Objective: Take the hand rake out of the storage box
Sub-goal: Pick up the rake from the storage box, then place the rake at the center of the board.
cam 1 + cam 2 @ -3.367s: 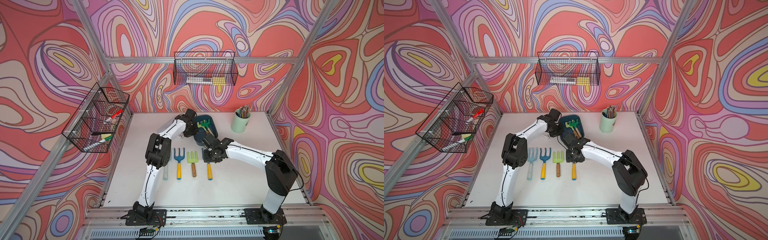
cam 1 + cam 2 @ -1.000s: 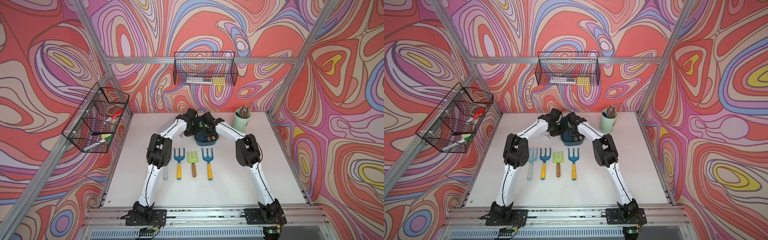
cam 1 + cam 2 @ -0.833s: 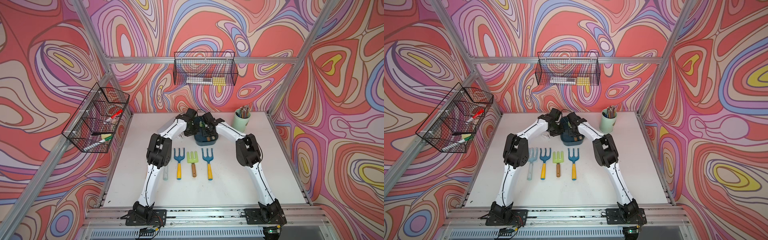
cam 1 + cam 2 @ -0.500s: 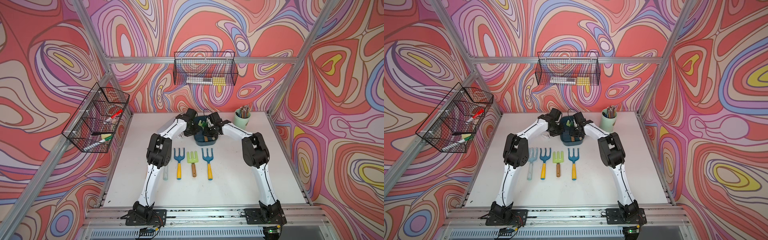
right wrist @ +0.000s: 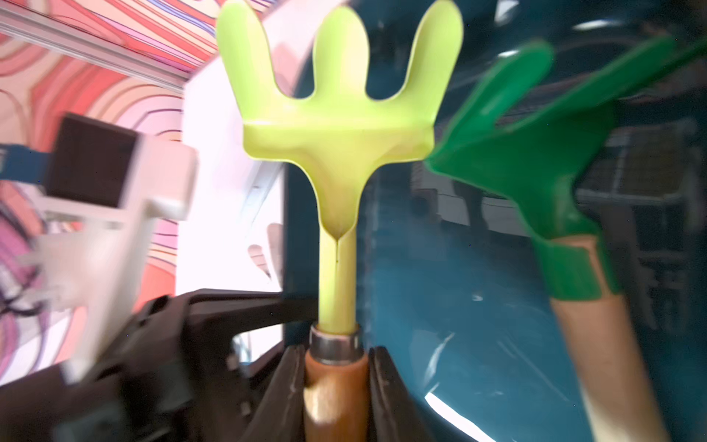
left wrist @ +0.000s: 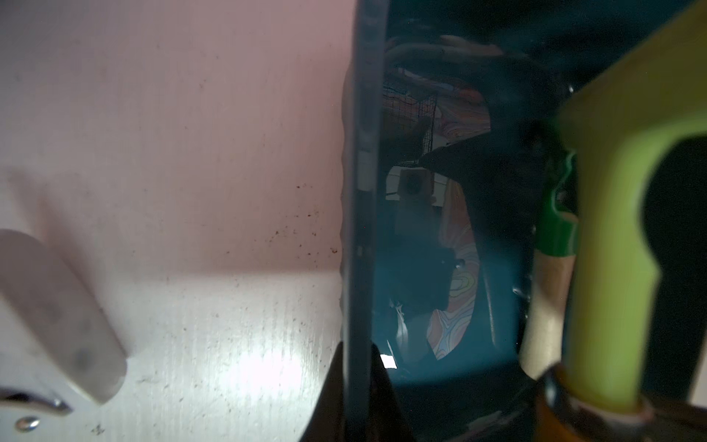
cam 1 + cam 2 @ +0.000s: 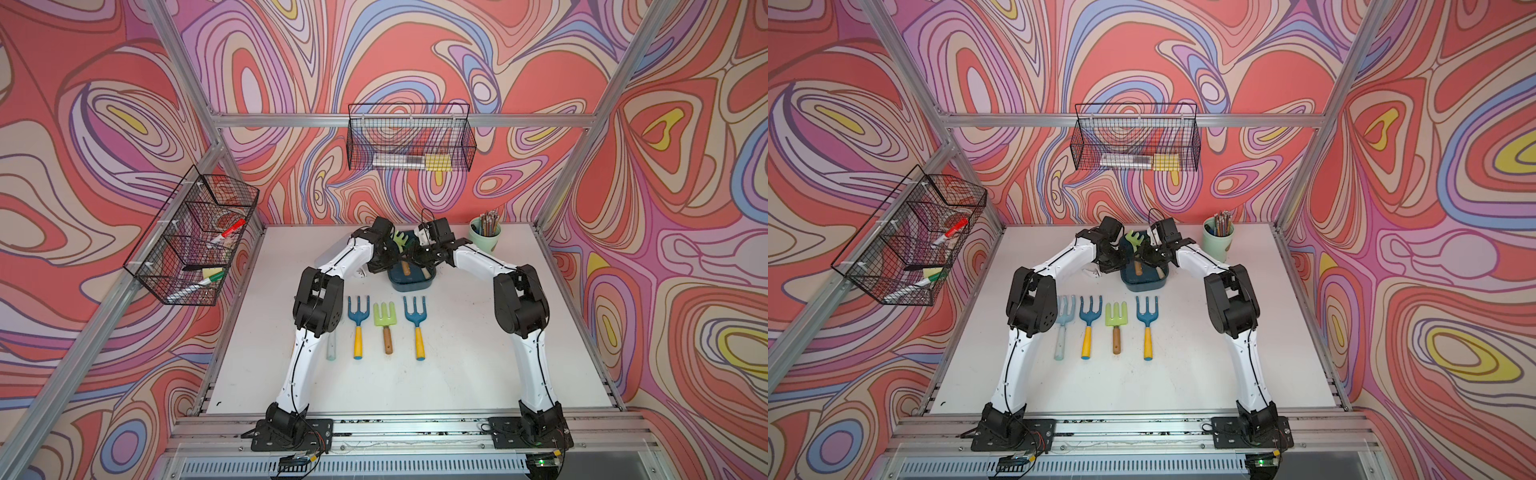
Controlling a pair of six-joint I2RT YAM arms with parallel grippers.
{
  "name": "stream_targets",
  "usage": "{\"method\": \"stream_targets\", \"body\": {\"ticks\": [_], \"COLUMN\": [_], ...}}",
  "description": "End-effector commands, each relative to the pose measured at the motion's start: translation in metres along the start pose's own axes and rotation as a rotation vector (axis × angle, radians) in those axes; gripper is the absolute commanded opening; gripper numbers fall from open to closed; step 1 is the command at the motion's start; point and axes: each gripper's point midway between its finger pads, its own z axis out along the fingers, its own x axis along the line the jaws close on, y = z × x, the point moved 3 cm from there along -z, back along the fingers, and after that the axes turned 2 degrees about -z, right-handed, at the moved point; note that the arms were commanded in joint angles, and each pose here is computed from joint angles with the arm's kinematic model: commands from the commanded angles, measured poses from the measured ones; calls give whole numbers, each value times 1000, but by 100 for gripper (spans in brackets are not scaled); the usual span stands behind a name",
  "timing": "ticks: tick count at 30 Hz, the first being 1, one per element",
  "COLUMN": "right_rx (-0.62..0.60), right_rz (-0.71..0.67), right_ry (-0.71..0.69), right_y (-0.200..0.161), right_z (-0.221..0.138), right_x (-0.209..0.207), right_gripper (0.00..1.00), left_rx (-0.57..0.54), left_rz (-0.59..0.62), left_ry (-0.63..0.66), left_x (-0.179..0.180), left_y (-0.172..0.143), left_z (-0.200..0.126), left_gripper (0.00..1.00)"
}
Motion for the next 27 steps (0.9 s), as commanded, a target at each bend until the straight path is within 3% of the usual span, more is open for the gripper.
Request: {"method": "stream_targets", "body": {"ticks": [1,7,13,20,27], "right_rx": [-75,-122,-145,-96,10], "right_rz": [-28,-83,-160,-185,-116], "right_ry": [71,-84,-254,-493,-573], "right_y": [21,28,15,-42,-122], "right_z": [-29,-56,-105,-176,-209], "right_x": [33,29,27,2,-32], "right_gripper": [20,19,19,19,20], "left_rx": [-3,-9,-7,-12,-34], "left_rz": [-17,-20,-23,-31,-52], "left_ry": [15,7,7,6,5], "left_x": [6,5,7,6,8], "left_y": [4,6,7,8,14], "left_z": [3,0,0,-1,0], "left_gripper": [0,0,0,0,0]}}
